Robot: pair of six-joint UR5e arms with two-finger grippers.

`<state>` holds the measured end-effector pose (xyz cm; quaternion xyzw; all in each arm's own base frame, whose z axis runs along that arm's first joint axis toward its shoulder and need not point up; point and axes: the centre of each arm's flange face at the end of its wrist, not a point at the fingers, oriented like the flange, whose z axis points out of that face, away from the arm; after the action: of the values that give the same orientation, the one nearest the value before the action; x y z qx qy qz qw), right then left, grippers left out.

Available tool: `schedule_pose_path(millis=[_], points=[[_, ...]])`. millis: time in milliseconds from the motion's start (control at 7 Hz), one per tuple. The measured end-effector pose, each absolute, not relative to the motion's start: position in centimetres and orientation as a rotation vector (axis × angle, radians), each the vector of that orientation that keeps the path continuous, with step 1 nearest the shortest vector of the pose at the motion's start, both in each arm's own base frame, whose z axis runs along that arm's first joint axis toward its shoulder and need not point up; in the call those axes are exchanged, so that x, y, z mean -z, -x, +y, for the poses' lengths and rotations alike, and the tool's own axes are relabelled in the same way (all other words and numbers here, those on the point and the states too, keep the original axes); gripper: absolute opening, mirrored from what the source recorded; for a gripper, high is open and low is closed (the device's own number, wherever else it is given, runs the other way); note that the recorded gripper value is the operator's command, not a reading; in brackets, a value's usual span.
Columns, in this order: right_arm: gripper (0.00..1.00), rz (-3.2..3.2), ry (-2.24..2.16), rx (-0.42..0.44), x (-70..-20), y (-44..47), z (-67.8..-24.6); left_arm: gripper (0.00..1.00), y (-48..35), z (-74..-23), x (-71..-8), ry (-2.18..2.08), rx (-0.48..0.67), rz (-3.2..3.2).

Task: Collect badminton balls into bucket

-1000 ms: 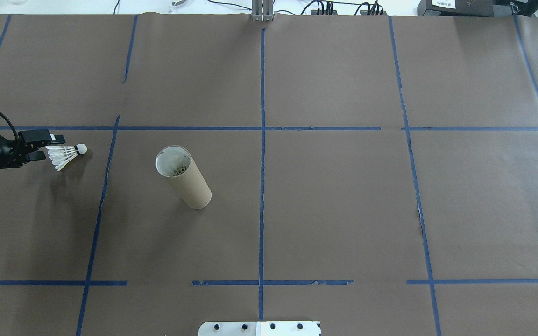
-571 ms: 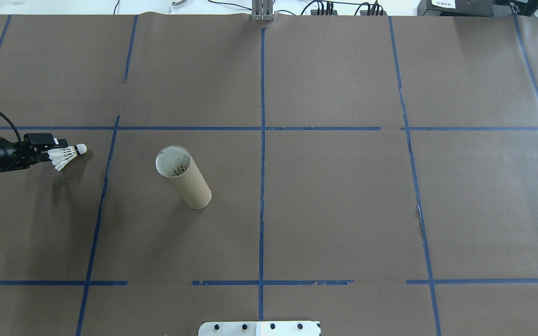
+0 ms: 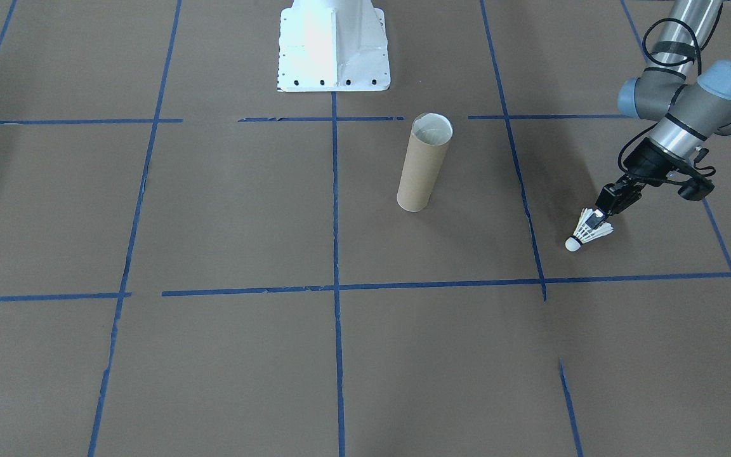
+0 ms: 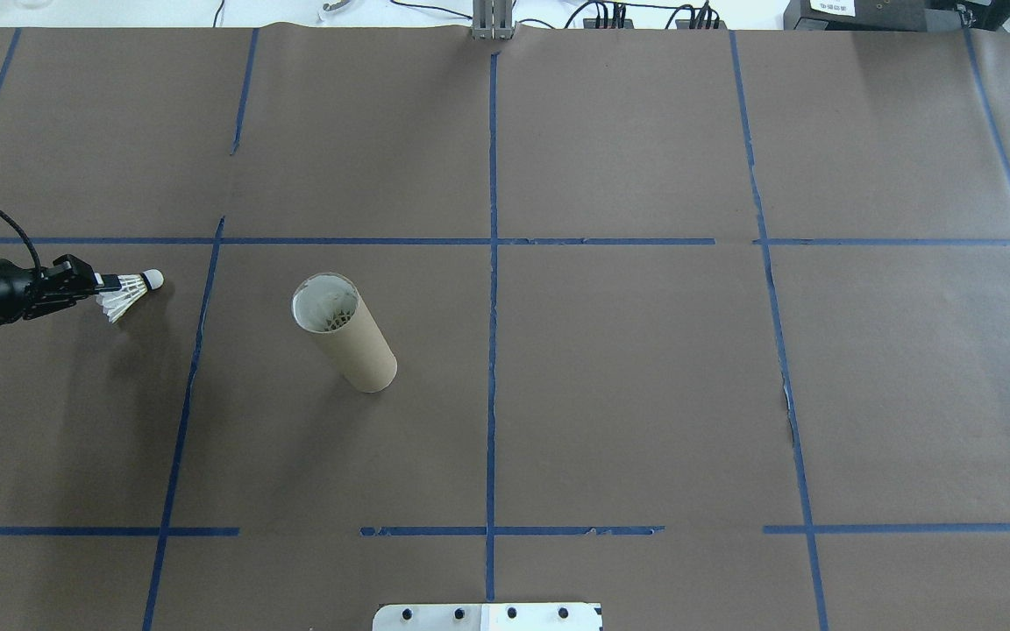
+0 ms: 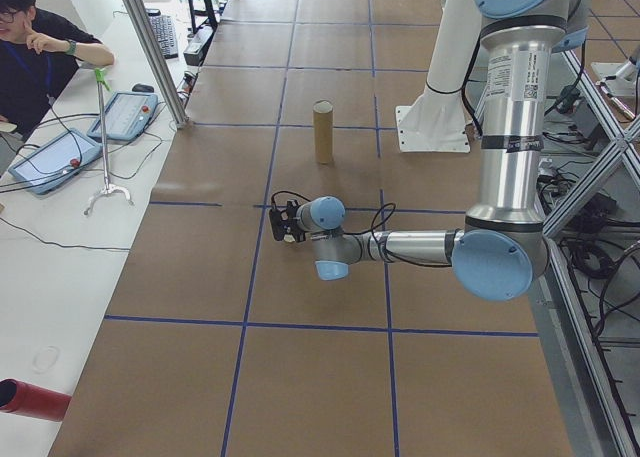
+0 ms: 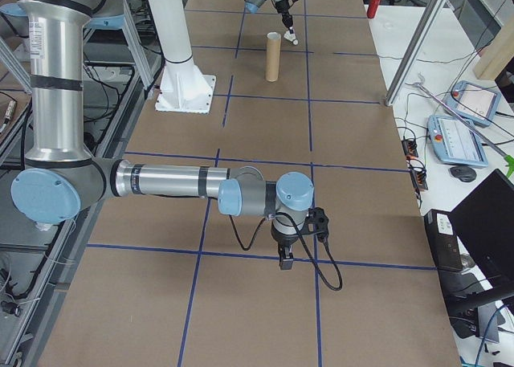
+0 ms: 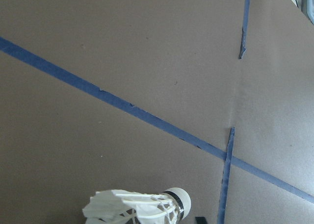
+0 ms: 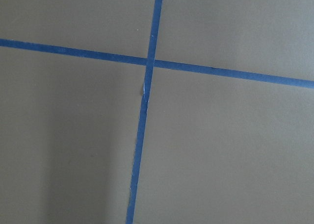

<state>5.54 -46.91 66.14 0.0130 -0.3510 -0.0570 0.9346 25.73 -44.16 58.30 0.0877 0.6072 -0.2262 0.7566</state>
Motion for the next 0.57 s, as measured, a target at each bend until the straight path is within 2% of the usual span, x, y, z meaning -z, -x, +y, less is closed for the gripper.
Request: schedule_pose_path(millis=[286, 571], points=[[1.00, -0.718, -0.027, 0.116, -66.1, -5.5, -46.9, 0.00, -26.1, -43.6, -56.6, -0.109, 0.450, 1.317], [1.00, -0.718, -0.027, 0.116, -66.1, -5.5, -46.9, 0.00, -26.1, -44.5, -51.7, -0.033, 0.456, 1.260]])
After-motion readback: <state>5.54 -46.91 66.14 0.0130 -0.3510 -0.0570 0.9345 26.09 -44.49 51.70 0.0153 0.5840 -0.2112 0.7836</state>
